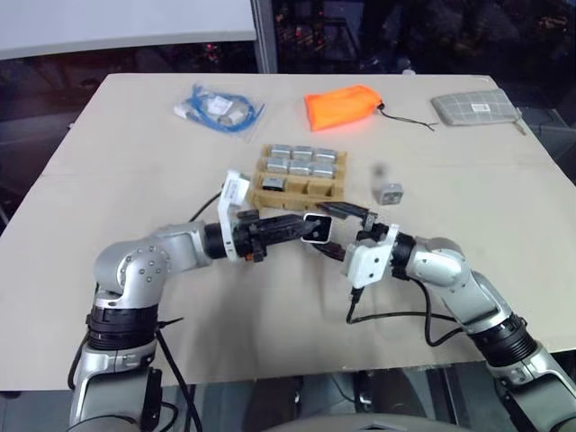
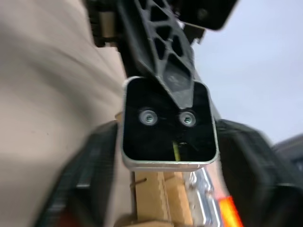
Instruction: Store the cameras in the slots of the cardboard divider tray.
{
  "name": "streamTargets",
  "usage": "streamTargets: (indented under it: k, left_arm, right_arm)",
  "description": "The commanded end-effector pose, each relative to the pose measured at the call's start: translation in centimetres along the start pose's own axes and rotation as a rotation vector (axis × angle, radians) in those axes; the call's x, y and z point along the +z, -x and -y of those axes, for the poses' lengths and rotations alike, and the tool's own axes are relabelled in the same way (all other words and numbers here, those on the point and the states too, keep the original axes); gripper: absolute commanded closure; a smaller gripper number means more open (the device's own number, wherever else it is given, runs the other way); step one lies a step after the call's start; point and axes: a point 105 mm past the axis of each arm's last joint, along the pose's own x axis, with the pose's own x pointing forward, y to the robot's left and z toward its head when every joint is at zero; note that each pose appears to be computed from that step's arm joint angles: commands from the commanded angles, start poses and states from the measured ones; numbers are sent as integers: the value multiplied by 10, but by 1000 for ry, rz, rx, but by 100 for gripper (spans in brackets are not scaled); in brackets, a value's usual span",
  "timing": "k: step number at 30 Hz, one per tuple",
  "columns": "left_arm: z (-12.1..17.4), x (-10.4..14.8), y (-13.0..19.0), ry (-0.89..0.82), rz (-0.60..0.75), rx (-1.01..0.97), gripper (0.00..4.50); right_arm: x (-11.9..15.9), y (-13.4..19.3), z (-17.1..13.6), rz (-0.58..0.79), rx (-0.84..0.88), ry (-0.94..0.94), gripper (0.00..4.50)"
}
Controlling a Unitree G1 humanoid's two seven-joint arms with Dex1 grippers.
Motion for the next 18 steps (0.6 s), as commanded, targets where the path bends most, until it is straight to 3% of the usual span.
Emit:
streamTargets:
  k: [1,5,7,11,18]
  left_arm:
    - [2,22,0,-133,44,10,371]
    - [-4,47,6,-319,55,59,371]
    - [-8,60,9,-435,26,88,371]
    - [-32,84,19,-814,-204,167,371]
    - [-69,107,17,-1053,-478,150,371]
  right_arm:
    - [0,5,7,-25,-21,-48,4]
    - [-14,17,9,-110,-32,-188,4]
    - [-21,28,10,-155,-53,-343,4]
    - [-17,64,26,-170,-95,-751,4]
    - [-3,116,47,-289,-31,-901,4]
